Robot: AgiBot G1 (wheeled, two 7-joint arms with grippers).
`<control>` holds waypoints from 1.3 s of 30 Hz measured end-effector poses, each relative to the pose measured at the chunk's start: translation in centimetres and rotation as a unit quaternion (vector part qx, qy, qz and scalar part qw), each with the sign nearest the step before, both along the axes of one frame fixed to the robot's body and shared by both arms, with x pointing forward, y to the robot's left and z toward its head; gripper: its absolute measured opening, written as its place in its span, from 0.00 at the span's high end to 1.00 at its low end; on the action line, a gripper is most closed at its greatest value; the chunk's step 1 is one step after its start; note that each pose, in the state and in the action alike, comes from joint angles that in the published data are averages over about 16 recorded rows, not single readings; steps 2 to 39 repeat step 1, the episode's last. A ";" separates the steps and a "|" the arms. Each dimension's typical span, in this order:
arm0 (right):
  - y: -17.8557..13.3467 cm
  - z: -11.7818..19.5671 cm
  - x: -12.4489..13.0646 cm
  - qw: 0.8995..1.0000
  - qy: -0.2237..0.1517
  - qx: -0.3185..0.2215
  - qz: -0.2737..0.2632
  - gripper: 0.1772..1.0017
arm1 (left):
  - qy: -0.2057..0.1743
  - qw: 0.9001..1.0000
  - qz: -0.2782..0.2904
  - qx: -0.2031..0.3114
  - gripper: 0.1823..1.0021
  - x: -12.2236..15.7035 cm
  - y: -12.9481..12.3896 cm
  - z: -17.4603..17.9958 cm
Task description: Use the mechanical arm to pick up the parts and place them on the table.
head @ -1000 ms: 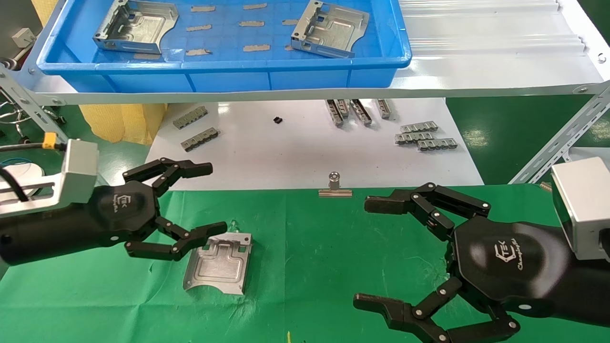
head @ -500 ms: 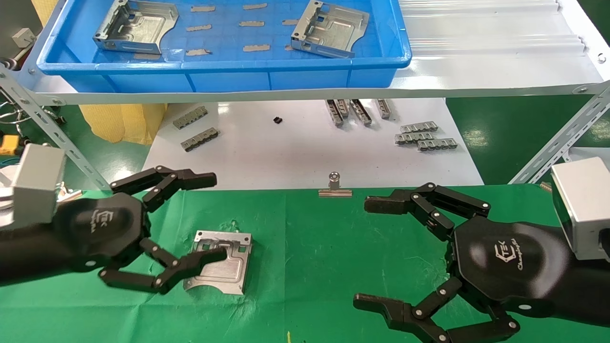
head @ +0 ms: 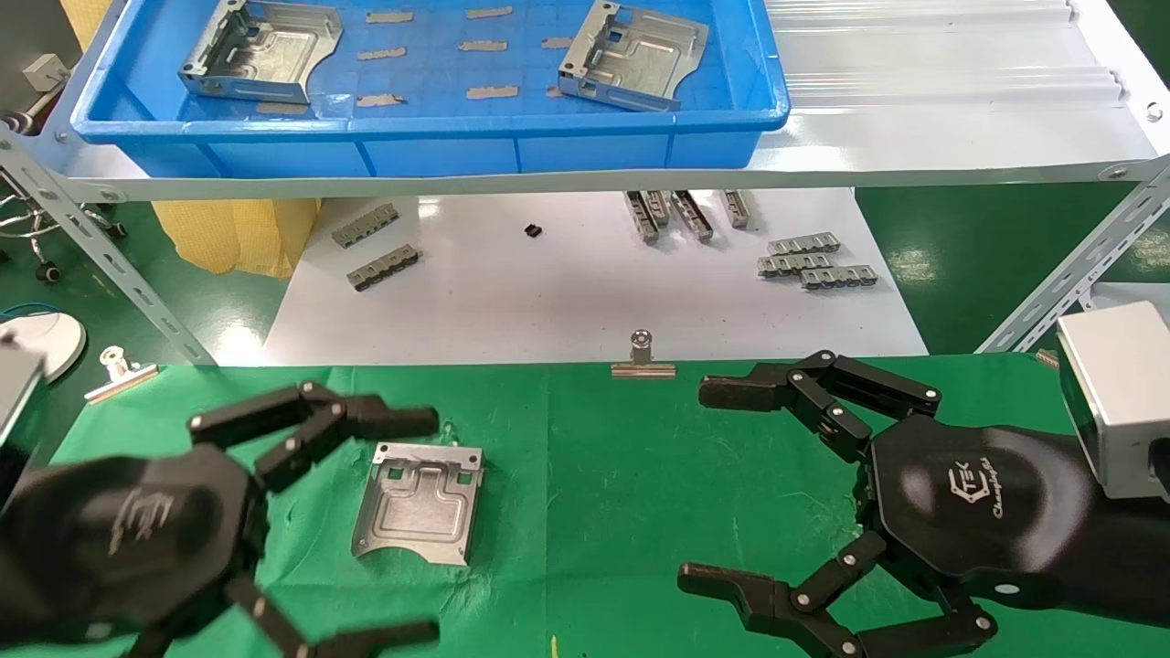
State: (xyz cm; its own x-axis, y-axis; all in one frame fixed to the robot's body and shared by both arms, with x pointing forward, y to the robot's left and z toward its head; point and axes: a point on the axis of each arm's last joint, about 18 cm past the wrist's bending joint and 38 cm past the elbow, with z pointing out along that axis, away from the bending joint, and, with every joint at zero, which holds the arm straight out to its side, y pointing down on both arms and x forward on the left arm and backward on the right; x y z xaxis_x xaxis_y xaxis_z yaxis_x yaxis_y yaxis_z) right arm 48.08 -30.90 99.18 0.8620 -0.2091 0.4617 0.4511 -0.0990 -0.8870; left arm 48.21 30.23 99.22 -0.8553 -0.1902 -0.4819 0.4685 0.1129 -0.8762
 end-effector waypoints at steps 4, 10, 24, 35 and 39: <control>0.0 0.0 0.0 1.000 0.000 0.000 0.000 0.00 | 0.001 1.000 -0.002 0.001 0.00 -0.2 -0.1 0.0; 0.0 0.0 0.0 1.000 0.000 0.000 0.000 0.00 | 0.001 1.000 -0.002 0.001 0.00 -0.2 -0.1 0.0; 0.0 0.0 0.0 1.000 0.000 0.000 0.000 0.00 | 0.001 1.000 -0.002 0.001 0.00 -0.2 -0.1 0.0; 0.0 0.0 0.0 1.000 0.000 0.000 0.000 0.00 | 0.001 1.000 -0.002 0.001 0.00 -0.2 -0.1 0.0; 0.0 0.0 0.0 1.000 0.000 0.000 0.000 0.00 | 0.001 1.000 -0.002 0.001 0.00 -0.2 -0.1 0.0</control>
